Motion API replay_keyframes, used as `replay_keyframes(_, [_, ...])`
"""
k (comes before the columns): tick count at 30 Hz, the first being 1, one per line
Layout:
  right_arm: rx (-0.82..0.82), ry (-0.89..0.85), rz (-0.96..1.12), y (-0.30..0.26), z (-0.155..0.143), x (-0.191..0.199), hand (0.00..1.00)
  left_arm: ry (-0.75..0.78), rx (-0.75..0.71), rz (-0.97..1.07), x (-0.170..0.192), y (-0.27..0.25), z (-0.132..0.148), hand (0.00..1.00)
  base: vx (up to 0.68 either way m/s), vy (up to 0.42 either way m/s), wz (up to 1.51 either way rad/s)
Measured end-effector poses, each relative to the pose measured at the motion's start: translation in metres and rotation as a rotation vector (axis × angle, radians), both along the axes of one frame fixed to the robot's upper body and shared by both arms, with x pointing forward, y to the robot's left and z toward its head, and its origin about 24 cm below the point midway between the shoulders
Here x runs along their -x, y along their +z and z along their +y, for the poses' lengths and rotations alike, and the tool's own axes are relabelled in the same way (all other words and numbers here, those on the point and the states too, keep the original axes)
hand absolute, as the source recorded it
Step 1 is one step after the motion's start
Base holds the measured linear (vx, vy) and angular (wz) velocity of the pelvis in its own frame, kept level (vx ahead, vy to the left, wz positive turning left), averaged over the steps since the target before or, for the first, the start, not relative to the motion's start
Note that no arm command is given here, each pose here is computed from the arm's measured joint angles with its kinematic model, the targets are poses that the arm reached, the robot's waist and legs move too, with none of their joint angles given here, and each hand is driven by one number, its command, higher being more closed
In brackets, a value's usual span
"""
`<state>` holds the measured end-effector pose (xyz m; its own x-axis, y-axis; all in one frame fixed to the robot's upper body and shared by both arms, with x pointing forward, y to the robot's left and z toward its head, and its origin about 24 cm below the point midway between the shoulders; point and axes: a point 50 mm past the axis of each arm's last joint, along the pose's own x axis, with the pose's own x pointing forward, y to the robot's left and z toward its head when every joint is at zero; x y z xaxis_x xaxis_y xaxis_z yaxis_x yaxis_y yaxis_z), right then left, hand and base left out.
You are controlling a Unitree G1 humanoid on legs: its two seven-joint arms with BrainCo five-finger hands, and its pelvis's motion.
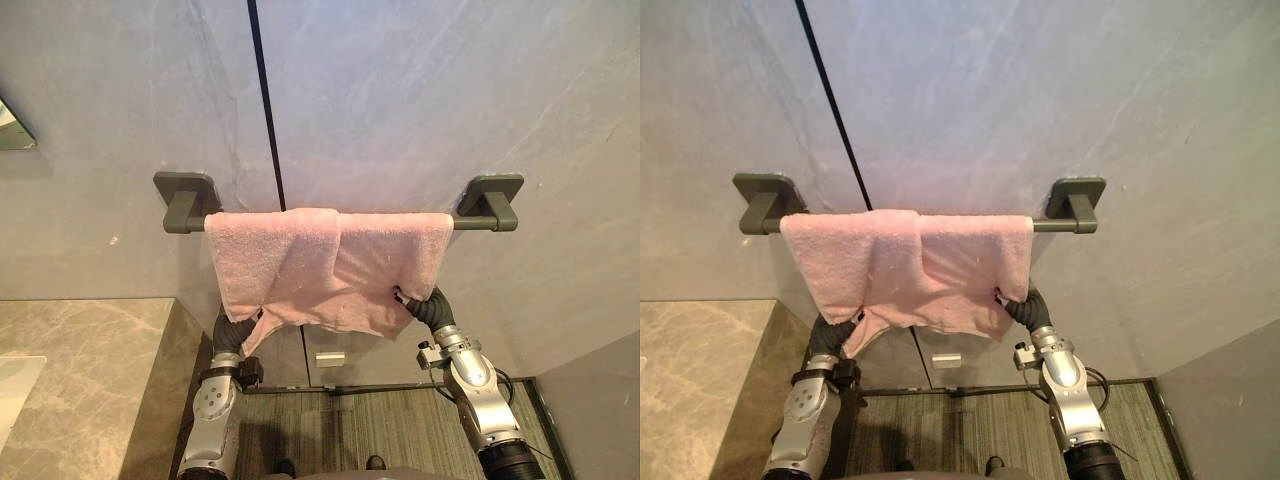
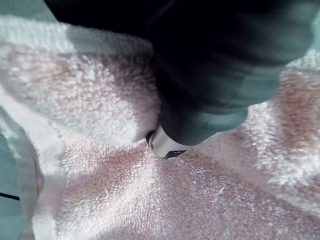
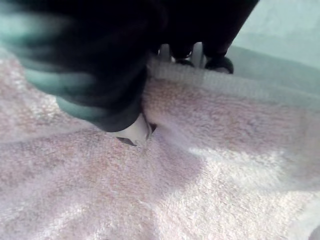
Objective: Organize washtable
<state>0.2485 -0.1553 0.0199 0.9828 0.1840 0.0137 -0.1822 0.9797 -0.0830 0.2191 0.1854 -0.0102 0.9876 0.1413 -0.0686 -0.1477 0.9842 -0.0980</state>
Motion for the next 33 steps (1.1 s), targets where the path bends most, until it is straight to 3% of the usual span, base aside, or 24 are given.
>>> replay_keyframes(9, [0.056, -0.029, 0.024, -0.009, 0.005, 0.000, 1.00, -0.007, -0.002, 0.035, 0.000, -0.009, 0.000, 1.00, 0.00, 0.000, 0.00])
replay_keyframes(10, [0.064, -0.035, 0.025, -0.010, 0.005, 0.000, 0.00, -0.009, -0.002, 0.042, 0.000, -0.010, -0.001, 0.00, 0.00, 0.000, 0.00])
replay_keyframes(26, [0.196, -0.174, 0.303, -0.060, -0.019, 0.020, 0.00, 0.004, -0.004, 0.096, 0.006, -0.020, 0.002, 0.00, 0.01, -0.002, 0.00])
replay_keyframes(33, [0.202, -0.193, 0.340, -0.069, -0.020, 0.032, 0.00, 0.050, 0.006, 0.269, 0.029, -0.049, 0.008, 0.00, -0.05, -0.011, 0.00])
